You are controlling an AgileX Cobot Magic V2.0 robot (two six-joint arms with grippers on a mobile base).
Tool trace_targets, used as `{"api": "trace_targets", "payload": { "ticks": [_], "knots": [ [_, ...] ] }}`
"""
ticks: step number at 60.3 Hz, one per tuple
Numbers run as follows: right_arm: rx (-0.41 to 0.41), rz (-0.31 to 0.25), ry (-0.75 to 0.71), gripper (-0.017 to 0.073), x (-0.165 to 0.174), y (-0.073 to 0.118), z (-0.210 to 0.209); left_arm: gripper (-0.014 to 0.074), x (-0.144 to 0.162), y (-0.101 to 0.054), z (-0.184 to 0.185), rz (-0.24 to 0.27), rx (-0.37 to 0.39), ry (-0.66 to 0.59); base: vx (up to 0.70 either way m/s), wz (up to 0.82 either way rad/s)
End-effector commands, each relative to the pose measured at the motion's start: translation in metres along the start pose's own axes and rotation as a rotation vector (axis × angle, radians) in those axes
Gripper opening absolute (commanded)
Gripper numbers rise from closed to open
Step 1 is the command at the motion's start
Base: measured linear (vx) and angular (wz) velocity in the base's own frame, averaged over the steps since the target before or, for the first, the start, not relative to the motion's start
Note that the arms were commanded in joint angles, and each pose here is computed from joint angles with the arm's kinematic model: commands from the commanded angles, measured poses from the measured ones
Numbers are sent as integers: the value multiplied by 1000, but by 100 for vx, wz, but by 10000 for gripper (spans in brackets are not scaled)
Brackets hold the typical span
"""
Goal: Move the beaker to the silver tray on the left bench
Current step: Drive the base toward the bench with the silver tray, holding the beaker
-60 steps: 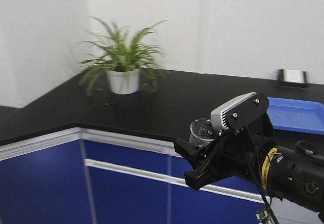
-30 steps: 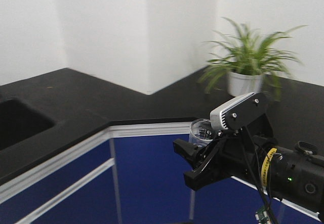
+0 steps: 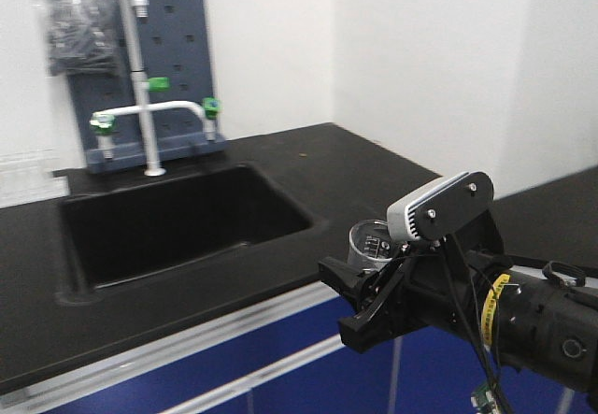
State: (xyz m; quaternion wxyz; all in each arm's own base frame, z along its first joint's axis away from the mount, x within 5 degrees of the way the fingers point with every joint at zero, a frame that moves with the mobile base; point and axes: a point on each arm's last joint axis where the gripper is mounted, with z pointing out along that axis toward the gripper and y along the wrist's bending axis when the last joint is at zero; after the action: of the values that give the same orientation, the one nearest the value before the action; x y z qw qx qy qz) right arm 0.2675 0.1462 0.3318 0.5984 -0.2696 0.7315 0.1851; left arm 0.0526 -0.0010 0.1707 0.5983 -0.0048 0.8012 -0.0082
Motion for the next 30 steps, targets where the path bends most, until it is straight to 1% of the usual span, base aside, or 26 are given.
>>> {"api": "trace_targets", "payload": {
  "ticks": [1,17,30],
  "knots": [
    [-15,1,-84,-10,-22,2,-9,1,-1,0,1,-8,1,-68,13,60],
    [-15,1,-84,-10,-22,2,-9,1,-1,0,1,-8,1,-68,15,59],
    [-15,1,-84,-10,-22,2,-9,1,-1,0,1,-8,1,-68,17,67]
  ]
}}
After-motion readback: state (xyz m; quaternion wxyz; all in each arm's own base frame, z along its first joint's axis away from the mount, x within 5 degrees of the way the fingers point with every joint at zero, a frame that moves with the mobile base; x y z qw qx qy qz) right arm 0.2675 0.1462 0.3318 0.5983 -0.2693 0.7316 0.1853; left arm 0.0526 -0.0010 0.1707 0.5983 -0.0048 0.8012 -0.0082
